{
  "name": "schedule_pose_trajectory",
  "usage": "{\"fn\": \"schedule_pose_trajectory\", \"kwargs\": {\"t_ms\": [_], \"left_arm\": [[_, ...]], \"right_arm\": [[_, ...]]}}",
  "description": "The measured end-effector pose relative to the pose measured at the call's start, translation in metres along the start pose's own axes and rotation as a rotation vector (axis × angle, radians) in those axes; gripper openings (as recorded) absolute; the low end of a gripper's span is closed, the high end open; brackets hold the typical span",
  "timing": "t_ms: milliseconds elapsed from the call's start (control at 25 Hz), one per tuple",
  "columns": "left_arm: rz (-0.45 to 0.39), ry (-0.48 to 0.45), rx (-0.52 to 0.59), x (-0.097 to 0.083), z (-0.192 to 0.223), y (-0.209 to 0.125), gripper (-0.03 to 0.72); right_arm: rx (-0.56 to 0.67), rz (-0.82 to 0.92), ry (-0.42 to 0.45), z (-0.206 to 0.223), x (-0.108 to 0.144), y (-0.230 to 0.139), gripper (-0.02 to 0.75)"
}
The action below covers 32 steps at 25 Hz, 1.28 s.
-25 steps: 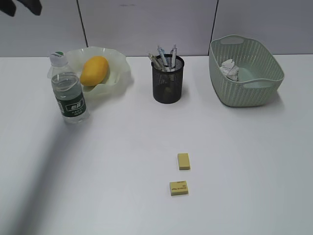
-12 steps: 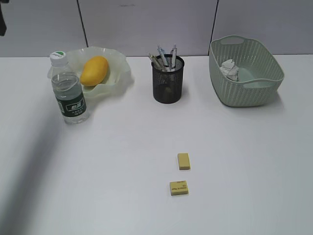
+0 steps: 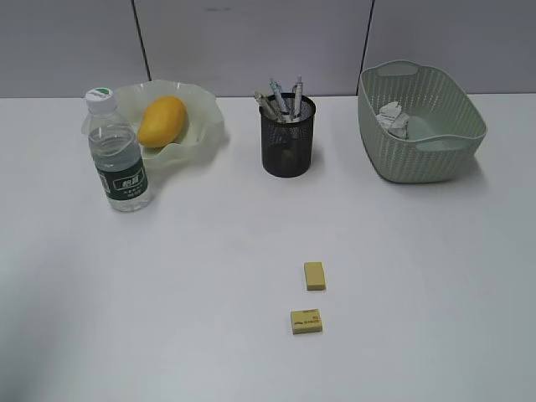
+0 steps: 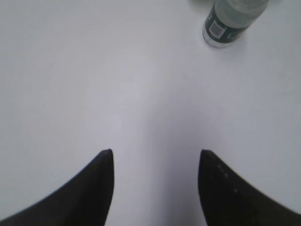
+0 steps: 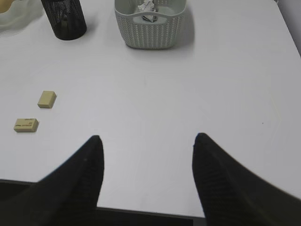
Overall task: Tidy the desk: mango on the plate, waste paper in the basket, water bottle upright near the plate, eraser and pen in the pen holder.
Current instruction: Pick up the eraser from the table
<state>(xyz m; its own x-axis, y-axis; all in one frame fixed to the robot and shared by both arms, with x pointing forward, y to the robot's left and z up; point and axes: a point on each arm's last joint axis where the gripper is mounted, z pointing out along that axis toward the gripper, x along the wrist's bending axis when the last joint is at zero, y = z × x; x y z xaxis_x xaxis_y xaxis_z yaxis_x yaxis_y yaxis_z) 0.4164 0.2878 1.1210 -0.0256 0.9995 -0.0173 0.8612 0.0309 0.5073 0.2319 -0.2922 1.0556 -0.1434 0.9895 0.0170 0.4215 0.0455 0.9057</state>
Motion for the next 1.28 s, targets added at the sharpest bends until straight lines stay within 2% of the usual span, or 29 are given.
{"fn": "schedule_pose_trajectory", "kwargs": {"t_ms": [120,240,400,560,920,1280], "left_arm": [[-0.006,-0.014,-0.116,0.008,-0.027,-0.053,0.438],[-0.01,-0.024,-0.197,0.013,-0.035,-0.094,0.438],[-0.016,-0.03,-0.26,0.019,-0.036,-0.14,0.438],[-0.022,-0.034,-0.312,0.023,-0.035,-0.172,0.438],[-0.03,-0.05,-0.509,0.027,-0.048,-0.198,0.438],[0.026,-0.049,-0.583,0.025,-0.041,-0.192,0.438]], "right_arm": [[0.0,0.0,0.0,0.0,0.0,0.0,0.478],[0.0,0.0,0.0,0.0,0.0,0.0,0.478],[0.0,0.0,0.0,0.0,0.0,0.0,0.478],[0.0,0.0,0.0,0.0,0.0,0.0,0.478],[0.0,0.0,0.0,0.0,0.0,0.0,0.478],[0.001,0.0,0.0,0.0,0.0,0.0,0.478]]}}
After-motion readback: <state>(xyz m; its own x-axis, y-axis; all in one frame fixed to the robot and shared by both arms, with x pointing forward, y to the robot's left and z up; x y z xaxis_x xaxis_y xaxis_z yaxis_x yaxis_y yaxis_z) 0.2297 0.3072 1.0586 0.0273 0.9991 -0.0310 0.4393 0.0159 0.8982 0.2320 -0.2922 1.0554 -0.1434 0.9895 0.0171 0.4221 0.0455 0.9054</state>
